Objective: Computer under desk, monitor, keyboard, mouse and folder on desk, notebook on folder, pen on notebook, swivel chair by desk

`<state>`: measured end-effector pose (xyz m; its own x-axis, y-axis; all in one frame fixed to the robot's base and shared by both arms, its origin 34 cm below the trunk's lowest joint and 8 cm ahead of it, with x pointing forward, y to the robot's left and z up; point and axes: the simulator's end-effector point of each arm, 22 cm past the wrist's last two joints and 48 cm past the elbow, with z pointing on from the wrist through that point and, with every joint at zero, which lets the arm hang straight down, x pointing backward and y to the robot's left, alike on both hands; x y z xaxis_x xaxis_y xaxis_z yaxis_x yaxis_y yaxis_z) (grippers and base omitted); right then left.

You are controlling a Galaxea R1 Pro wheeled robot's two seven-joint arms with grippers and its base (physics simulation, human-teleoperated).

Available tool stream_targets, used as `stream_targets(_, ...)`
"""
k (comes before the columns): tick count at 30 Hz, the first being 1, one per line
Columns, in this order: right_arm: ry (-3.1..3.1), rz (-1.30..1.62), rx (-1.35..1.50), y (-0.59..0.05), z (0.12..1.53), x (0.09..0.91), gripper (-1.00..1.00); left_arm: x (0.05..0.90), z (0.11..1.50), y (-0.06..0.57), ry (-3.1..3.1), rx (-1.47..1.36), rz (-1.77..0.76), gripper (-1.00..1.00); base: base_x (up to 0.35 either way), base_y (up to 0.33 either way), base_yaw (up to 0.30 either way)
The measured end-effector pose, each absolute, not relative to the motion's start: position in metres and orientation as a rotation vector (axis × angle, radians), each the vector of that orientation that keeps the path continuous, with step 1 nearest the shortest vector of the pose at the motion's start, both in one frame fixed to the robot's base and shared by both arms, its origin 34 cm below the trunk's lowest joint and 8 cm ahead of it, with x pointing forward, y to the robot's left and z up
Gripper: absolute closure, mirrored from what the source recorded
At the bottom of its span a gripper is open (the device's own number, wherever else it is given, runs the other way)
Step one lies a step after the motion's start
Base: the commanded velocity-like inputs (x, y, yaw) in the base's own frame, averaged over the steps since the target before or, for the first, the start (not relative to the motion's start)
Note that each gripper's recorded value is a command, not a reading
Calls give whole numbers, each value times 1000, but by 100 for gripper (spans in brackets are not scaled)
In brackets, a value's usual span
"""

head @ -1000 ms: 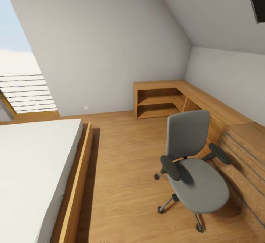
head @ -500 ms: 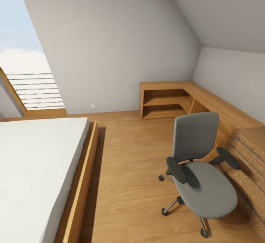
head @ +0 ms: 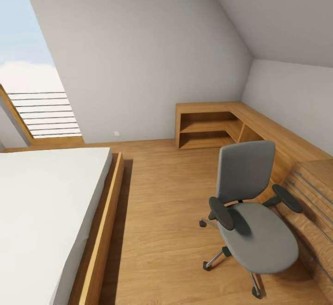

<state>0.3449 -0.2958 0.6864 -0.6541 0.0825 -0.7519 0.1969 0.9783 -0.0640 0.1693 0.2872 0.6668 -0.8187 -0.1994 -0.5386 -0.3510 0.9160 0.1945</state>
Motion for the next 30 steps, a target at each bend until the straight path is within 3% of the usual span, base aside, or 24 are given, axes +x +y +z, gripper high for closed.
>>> stream_targets(22, 2292, -193, 157, -307, 685, 342, -100, 178, 668, 297, 2520, -371, 431, -100, 1, 0, 0)
stream_targets(30, 2313, -193, 151, -305, 682, 334, -100, 177, 668, 301, 2523, -370, 442, -100, 201, 0, 0)
